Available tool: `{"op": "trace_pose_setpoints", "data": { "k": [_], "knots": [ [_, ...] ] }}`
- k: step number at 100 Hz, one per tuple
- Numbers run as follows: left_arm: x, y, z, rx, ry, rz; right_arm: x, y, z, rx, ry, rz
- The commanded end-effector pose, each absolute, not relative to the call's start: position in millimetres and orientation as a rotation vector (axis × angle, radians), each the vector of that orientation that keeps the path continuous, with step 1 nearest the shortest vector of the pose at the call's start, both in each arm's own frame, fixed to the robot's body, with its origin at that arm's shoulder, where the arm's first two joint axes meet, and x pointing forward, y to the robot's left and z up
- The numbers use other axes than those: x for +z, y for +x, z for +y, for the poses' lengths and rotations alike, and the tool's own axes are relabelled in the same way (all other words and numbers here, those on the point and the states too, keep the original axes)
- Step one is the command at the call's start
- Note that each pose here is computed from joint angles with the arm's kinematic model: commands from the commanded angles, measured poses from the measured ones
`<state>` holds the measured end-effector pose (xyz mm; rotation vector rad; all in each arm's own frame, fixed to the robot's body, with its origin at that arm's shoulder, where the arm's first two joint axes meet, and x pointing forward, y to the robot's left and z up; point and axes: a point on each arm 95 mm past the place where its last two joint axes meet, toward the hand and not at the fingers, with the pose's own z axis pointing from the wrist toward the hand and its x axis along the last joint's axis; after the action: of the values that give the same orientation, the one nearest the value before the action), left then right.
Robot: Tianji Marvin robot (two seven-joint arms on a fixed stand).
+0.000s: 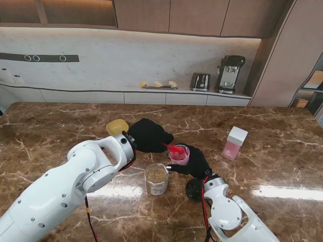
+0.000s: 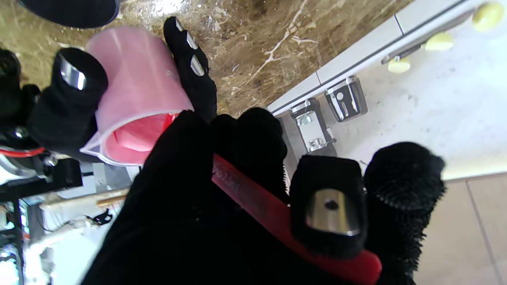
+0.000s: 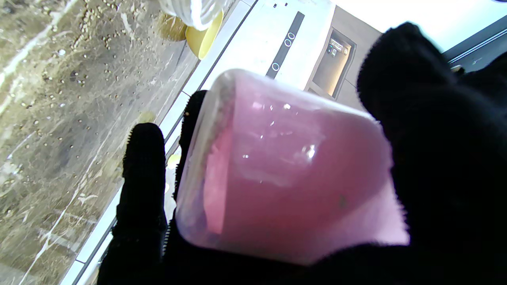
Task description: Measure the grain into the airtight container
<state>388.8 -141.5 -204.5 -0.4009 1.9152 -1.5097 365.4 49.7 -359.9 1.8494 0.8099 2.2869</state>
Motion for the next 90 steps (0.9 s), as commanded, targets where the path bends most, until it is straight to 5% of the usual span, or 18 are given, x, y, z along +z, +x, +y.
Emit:
{"op": "trace_pose_setpoints", "data": {
  "k": [1, 90],
  "knots": [
    [-206, 385, -144, -1.524, -0.386, 1.92, -364, 362, 52, 2.282, 1.877, 0.816],
    [-210, 387, -131, -1.605, -0.509, 1.882, -365, 364, 49, 2.269, 1.881, 0.811]
  ]
}}
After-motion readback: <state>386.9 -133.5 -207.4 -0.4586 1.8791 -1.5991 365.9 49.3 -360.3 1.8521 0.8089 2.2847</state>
